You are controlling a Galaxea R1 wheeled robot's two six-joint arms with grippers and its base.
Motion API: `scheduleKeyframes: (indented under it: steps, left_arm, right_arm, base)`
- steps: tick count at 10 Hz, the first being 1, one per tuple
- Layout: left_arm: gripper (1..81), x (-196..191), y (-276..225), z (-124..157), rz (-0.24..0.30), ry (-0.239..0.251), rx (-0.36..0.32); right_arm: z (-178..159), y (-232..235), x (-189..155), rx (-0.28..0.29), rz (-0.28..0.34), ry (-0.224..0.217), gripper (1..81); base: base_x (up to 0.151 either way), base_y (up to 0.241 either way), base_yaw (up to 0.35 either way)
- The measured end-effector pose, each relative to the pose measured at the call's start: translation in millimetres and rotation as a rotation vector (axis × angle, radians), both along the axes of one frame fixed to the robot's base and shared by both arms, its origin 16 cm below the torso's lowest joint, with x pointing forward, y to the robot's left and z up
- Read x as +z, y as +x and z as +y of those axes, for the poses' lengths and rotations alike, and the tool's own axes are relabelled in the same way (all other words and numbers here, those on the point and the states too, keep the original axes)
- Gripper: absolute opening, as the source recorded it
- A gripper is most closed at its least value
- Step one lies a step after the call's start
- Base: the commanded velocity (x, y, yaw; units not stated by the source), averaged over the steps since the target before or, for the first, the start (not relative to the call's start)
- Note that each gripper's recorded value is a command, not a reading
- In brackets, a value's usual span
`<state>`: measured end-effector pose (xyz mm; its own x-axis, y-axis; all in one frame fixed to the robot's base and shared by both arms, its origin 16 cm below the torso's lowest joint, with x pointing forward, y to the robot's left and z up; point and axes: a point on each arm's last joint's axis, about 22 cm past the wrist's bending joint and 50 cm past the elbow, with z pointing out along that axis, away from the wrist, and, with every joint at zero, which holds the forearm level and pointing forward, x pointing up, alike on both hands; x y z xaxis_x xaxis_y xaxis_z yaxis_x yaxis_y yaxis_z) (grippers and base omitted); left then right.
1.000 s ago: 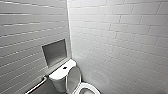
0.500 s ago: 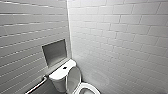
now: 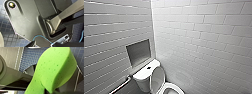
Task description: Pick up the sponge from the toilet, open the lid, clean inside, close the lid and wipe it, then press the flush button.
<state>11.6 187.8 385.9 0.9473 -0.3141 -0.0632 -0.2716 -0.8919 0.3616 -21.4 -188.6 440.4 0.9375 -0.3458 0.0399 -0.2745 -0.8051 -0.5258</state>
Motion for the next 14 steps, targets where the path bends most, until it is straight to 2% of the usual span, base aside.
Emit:
scheduleKeyframes:
  steps: [2, 3, 4, 8, 9, 12, 14]
  left_arm:
    - [81.1, -5.4, 22.3, 6.2, -0.035, 0.035, 0.003]
    - [81.1, -3.9, 24.6, 1.7, -0.043, 0.034, -0.005]
    - [81.1, -0.3, 14.4, -2.6, -0.033, 0.028, -0.010]
    - [81.1, 11.3, -27.1, 4.7, 0.015, 0.038, -0.012]
    - [81.1, 12.1, -23.5, 4.0, 0.006, 0.038, -0.013]
    - [81.1, 15.0, 8.4, 6.0, -0.076, 0.040, -0.011]
    - [81.1, 15.6, 4.7, 7.4, -0.075, 0.043, -0.013]
  right_arm:
    - [3.1, -5.6, -3.7, 0.009, 0.015, -0.010, 1.0]
    - [3.5, -11.9, -4.8, 0.012, 0.024, -0.021, 1.0]
    - [2.0, -20.0, -4.3, 0.017, 0.037, -0.033, 1.0]
    - [9.2, -61.0, 10.1, 0.027, 0.098, -0.026, 1.0]
    - [9.3, -58.2, 9.8, 0.030, 0.090, -0.026, 1.0]
    - [17.2, -30.2, 6.6, 0.032, 0.016, -0.021, 1.0]
    - [20.4, -36.9, 3.6, 0.038, 0.022, -0.028, 1.0]
  base:
    - [0.000, 0.000, 0.000]
    - [0.000, 0.000, 0.000]
    - [0.000, 0.000, 0.000]
    - [0.000, 0.000, 0.000]
    - [0.000, 0.000, 0.000]
    - [0.000, 0.000, 0.000]
    - [0.000, 0.000, 0.000]
